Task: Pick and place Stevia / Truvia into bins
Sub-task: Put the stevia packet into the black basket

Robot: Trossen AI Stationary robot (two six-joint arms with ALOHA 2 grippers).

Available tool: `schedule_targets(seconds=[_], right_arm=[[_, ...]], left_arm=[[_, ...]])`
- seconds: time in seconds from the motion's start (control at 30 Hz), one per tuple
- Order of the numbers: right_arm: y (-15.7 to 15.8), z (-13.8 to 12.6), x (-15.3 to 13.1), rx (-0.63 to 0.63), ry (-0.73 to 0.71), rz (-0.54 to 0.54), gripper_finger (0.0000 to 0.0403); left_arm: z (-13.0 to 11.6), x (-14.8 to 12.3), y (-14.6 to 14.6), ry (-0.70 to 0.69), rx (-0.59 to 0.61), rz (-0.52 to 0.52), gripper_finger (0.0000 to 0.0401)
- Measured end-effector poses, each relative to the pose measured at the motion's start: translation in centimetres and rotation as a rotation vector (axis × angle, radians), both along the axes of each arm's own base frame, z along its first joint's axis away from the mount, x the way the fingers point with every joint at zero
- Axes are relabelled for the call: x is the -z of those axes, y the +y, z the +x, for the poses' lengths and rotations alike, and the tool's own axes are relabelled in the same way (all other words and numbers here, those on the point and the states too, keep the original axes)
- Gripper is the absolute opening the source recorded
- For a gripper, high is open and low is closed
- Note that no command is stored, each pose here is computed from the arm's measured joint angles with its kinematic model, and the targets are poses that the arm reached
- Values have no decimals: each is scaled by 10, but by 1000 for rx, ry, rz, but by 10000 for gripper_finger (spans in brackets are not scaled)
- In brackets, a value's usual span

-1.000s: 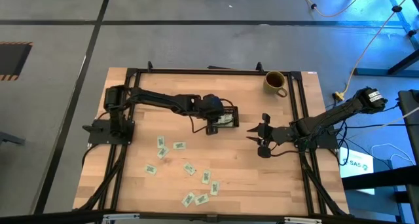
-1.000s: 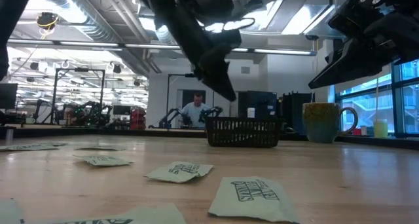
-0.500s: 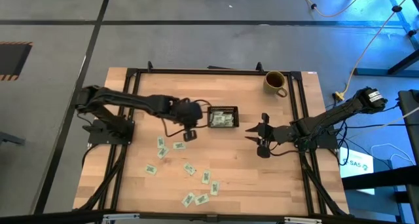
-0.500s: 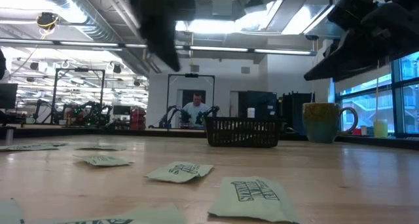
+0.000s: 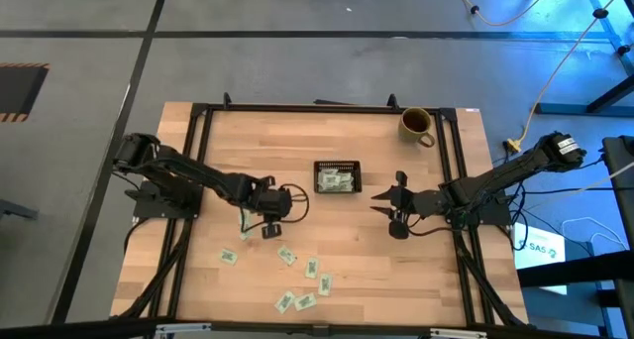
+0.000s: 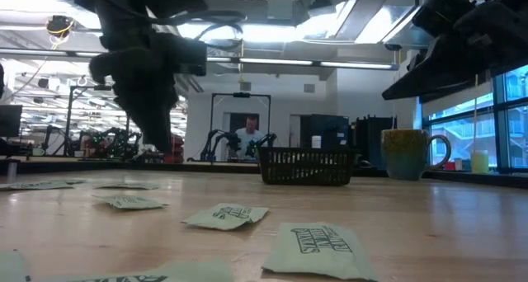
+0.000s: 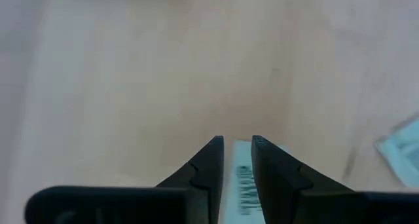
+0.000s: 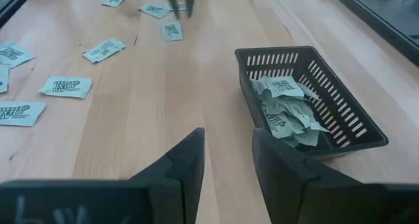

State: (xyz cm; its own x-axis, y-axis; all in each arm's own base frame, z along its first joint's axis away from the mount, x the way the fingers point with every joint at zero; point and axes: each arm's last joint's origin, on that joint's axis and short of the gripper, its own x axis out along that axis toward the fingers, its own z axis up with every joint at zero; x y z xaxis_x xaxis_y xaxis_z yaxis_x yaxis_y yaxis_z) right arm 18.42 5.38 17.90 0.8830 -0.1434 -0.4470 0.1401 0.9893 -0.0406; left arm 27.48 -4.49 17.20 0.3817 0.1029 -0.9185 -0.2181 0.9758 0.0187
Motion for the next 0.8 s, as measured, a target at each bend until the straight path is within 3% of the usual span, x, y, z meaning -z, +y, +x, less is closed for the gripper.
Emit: schedule_targets(seconds=[0.43,0.8], right_arm=[[0,0,-1,15,-13,33,131],[0,1,-1,16,-19,37,131]], left_arm=[[6,36,-10,134,0,-28,64],[8,41,-11,156,3,-39,5]])
